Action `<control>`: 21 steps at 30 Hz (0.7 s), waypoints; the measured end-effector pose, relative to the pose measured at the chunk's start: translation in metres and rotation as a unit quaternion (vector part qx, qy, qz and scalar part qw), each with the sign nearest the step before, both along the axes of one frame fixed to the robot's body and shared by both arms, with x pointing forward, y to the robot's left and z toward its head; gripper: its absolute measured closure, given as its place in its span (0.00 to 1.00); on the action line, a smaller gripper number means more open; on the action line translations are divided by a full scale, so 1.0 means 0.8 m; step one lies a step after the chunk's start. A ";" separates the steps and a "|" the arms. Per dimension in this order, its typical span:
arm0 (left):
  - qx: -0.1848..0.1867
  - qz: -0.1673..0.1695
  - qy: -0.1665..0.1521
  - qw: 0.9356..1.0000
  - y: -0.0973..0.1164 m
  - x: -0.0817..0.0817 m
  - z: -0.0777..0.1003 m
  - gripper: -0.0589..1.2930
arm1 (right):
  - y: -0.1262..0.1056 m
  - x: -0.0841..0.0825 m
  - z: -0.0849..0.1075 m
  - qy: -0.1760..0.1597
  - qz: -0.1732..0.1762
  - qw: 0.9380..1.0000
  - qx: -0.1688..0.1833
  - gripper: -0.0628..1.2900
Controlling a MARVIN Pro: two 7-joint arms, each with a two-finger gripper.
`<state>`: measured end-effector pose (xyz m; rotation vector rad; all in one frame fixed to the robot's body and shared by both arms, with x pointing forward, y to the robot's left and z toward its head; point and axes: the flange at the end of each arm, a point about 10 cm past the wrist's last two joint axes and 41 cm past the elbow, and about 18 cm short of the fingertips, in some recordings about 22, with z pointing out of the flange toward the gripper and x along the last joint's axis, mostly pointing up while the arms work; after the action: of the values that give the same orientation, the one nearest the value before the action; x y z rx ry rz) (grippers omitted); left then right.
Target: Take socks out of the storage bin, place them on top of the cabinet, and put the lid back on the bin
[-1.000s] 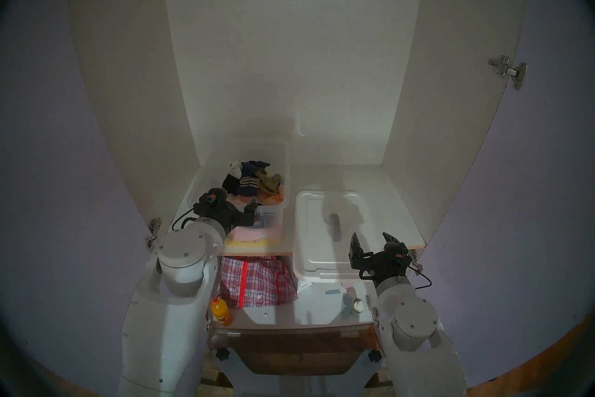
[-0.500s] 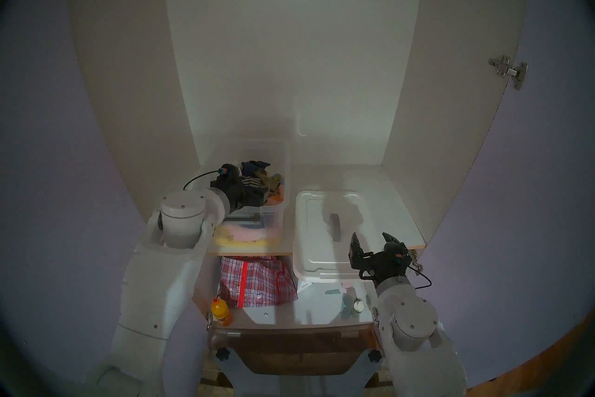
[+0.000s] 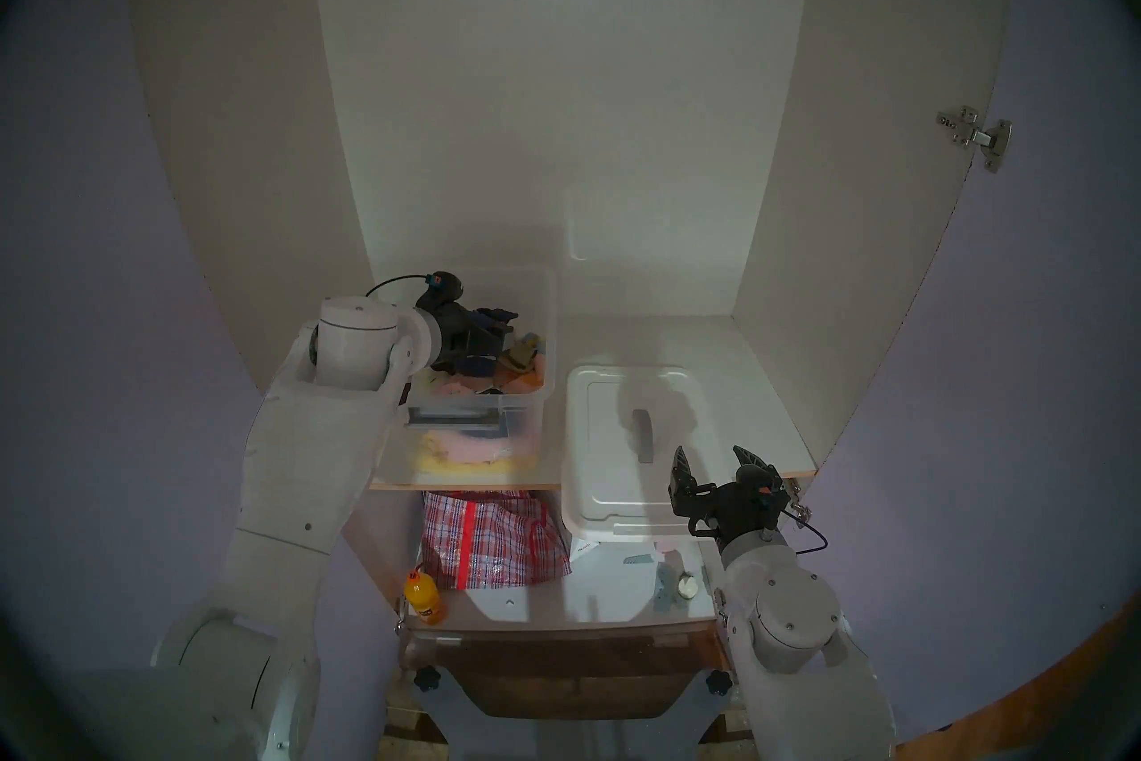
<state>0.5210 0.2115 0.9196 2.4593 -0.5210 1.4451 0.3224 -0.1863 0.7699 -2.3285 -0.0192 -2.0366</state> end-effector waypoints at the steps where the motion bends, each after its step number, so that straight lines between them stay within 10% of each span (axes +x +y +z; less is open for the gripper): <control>1: 0.002 -0.001 0.010 1.000 -0.001 0.005 -0.004 0.04 | 0.000 0.000 0.000 0.000 0.000 1.000 0.000 0.03; 10: 0.064 -0.007 0.103 0.993 -0.003 0.039 -0.043 0.04 | 0.000 0.000 -0.001 0.001 0.000 1.000 0.000 0.03; 21: 0.127 -0.029 0.104 0.986 -0.018 0.079 0.013 0.04 | 0.000 0.000 -0.001 0.001 0.000 1.000 0.000 0.03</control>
<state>0.5841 0.1969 0.9297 2.7236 -0.7649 1.1430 0.3225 -0.1863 0.7694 -2.3294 -0.0202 -2.0351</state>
